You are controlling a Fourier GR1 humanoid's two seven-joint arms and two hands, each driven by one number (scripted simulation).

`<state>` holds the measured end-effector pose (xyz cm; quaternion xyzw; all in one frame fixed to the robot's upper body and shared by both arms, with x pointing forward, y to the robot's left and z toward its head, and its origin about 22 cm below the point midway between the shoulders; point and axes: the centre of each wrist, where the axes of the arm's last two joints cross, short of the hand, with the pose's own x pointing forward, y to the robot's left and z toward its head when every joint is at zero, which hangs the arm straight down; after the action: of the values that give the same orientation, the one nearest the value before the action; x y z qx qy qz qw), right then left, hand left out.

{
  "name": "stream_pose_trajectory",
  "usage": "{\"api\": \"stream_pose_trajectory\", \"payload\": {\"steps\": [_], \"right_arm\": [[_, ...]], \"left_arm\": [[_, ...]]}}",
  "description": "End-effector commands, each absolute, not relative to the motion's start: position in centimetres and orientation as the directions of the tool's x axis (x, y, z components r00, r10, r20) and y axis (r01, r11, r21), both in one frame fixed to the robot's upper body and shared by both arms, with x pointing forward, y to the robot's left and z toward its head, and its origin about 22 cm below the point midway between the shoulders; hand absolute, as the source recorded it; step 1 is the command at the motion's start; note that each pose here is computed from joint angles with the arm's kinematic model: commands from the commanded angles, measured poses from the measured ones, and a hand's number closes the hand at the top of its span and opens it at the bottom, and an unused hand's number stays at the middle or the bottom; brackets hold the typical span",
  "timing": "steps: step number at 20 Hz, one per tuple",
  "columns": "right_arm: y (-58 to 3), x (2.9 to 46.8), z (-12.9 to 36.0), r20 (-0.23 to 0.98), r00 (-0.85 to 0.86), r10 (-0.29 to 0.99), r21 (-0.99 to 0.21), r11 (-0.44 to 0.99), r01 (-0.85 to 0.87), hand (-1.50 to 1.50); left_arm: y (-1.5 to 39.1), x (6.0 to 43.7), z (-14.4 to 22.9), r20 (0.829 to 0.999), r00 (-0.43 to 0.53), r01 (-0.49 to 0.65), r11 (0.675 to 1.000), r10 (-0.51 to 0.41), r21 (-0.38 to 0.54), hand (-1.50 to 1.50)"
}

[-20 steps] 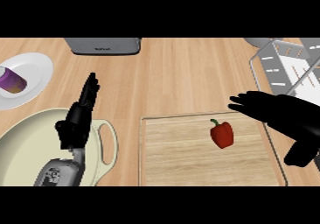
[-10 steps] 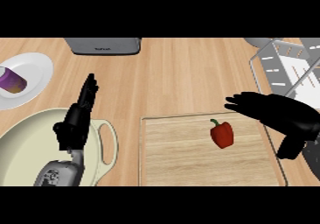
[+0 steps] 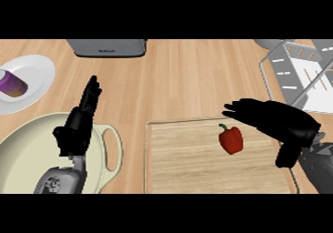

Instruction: Pick the bell pepper from the tray and place it in the tiered basket

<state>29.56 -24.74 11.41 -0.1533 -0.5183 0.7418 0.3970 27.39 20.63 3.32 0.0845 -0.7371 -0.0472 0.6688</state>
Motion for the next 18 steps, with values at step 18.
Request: {"api": "stream_pose_trajectory", "payload": {"steps": [18], "right_arm": [[-23.2,31.0,6.3,0.216,-0.623,0.752,-0.851,-0.168,-0.498,-1.5]], "left_arm": [[18.6,26.4,4.0,0.979,-0.102,-0.066,0.983,-0.179,0.173,0.0]]}}
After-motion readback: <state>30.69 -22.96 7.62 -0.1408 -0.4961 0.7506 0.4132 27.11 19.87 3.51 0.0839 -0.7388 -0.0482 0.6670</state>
